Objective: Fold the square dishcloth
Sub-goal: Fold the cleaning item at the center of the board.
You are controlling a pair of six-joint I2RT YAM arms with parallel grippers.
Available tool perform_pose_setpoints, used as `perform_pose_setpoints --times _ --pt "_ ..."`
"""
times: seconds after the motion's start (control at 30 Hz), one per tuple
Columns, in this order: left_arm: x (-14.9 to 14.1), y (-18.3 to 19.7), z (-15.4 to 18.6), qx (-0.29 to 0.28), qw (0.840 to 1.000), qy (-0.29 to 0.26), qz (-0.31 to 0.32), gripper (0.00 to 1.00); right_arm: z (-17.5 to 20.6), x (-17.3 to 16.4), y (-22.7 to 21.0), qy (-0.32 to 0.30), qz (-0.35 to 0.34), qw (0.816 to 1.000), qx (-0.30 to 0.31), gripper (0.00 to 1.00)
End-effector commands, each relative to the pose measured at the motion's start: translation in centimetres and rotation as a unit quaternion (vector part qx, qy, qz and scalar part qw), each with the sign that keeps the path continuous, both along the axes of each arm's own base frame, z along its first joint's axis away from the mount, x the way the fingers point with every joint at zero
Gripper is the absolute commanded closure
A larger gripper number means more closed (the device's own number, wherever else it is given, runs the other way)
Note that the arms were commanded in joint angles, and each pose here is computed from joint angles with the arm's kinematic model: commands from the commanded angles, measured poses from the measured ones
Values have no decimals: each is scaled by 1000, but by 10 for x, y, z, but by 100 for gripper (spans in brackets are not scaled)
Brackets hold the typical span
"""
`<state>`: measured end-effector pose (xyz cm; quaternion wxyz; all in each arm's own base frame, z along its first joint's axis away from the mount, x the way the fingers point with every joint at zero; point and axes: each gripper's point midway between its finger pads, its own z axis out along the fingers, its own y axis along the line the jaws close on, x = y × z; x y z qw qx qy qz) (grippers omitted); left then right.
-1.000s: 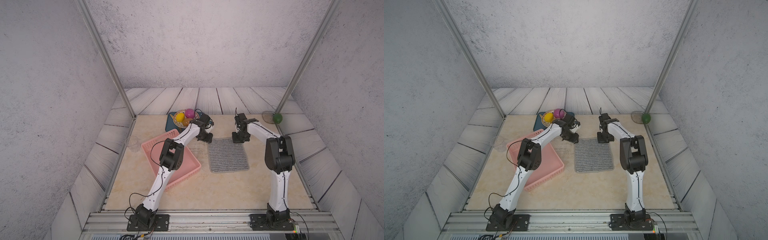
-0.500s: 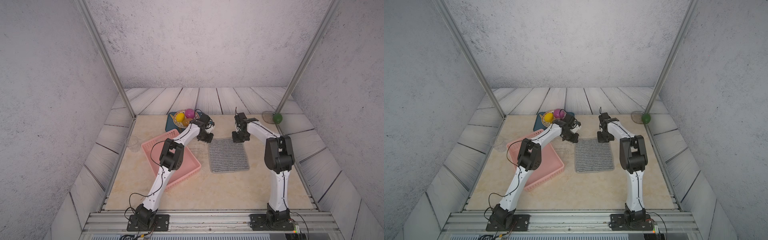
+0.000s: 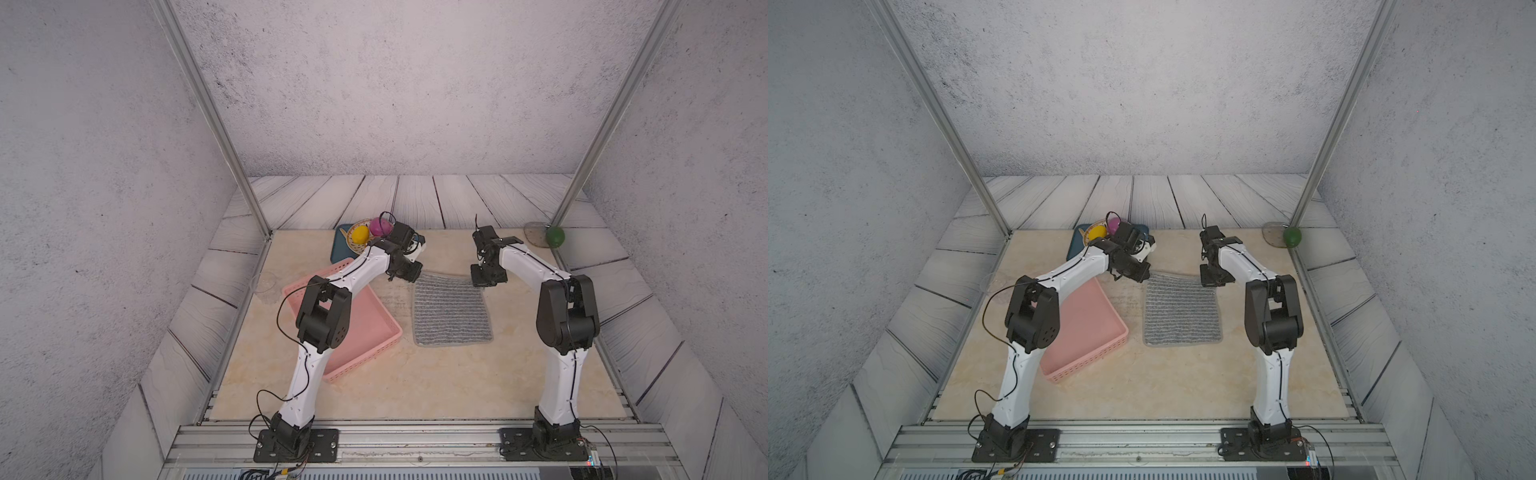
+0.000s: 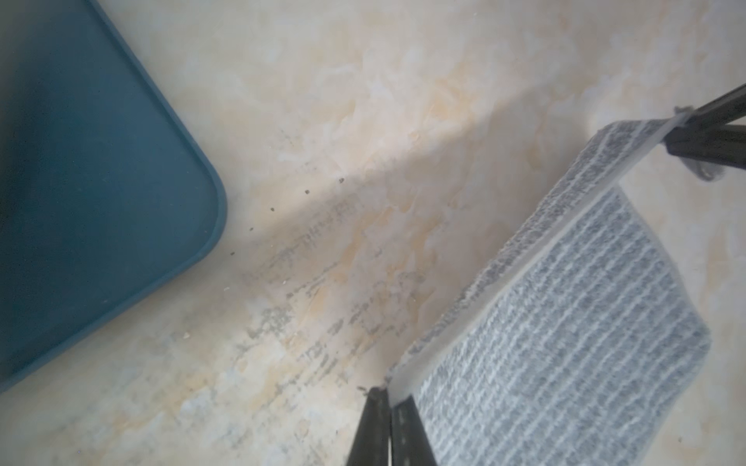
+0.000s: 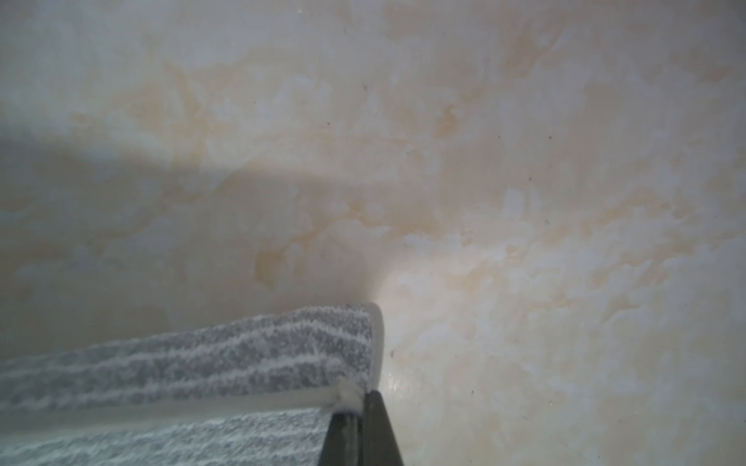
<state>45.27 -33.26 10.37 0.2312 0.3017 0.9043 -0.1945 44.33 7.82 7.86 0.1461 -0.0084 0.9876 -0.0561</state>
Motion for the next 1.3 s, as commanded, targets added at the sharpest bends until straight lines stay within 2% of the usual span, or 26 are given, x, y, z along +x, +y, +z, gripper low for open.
perform_pose_setpoints --times 0.0,0.27,0.63,0.9,1.27 --pt "-3 -5 12 -11 999 -35 -9 100 9 -13 -9 -1 -20 1000 -13 100" --pt "-30 -10 7 14 998 -59 -20 100 5 -38 1 9 -19 999 26 100" --pt "-58 0 17 11 997 -79 -10 100 1 -71 10 24 -4 1000 13 100" --pt "-72 12 11 20 997 -78 0 100 7 -96 21 24 7 1000 15 100" --pt "-100 15 5 20 997 -70 -13 100 -9 -138 30 56 11 997 43 100"
